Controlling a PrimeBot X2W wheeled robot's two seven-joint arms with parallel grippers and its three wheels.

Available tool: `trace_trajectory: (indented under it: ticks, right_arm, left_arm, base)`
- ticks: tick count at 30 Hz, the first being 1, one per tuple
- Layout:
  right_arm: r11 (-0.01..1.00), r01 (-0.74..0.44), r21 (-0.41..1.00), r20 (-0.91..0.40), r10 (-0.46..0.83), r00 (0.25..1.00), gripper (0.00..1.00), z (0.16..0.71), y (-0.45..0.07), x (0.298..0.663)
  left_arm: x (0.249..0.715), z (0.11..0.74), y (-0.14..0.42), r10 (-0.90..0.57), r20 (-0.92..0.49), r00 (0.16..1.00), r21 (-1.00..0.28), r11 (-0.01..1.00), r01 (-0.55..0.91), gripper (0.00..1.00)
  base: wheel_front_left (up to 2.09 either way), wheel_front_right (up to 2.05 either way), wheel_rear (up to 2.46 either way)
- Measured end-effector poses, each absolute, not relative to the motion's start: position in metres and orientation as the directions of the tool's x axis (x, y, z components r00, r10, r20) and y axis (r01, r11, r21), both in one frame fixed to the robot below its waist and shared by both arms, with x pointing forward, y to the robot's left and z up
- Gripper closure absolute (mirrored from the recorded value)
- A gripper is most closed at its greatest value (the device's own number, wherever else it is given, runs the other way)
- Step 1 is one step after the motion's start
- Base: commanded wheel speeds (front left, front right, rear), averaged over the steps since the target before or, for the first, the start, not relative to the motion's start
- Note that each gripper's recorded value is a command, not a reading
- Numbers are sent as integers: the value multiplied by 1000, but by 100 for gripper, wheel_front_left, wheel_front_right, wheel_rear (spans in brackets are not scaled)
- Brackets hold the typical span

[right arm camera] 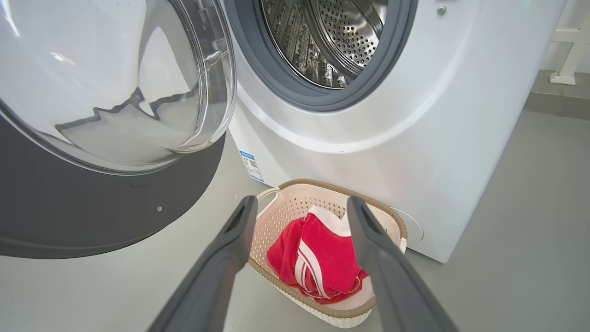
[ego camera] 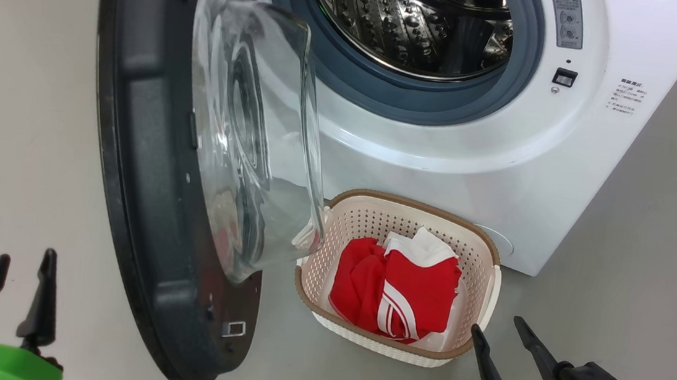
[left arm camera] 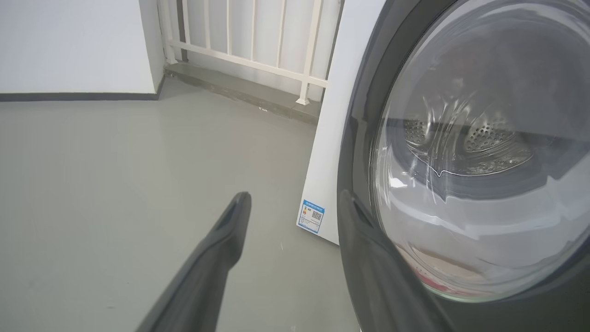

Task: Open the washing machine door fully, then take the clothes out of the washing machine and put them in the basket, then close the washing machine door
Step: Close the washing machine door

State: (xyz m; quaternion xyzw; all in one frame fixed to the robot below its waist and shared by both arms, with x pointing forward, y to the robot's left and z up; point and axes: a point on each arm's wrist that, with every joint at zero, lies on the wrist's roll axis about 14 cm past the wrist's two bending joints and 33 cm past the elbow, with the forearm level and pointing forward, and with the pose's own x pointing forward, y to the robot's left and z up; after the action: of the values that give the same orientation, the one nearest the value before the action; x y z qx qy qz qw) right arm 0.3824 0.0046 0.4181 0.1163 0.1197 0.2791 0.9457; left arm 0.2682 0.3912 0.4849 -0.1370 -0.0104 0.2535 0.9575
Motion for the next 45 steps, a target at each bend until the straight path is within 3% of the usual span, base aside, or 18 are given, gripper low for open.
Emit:
trace_trajectory:
  ticks: [19,45]
  right_arm:
    - [819,-500,281,-153,553,819,0,422,3,382]
    - [822,-500,272,-135,547,826,0,429,1,381]
  left_arm:
    - [259,503,373,498,34,866,-70,866,-495,0]
    - [245,485,363,513,-12,858,-82,855,-513,0]
  base:
    - [0,0,0]
    - [0,0,0]
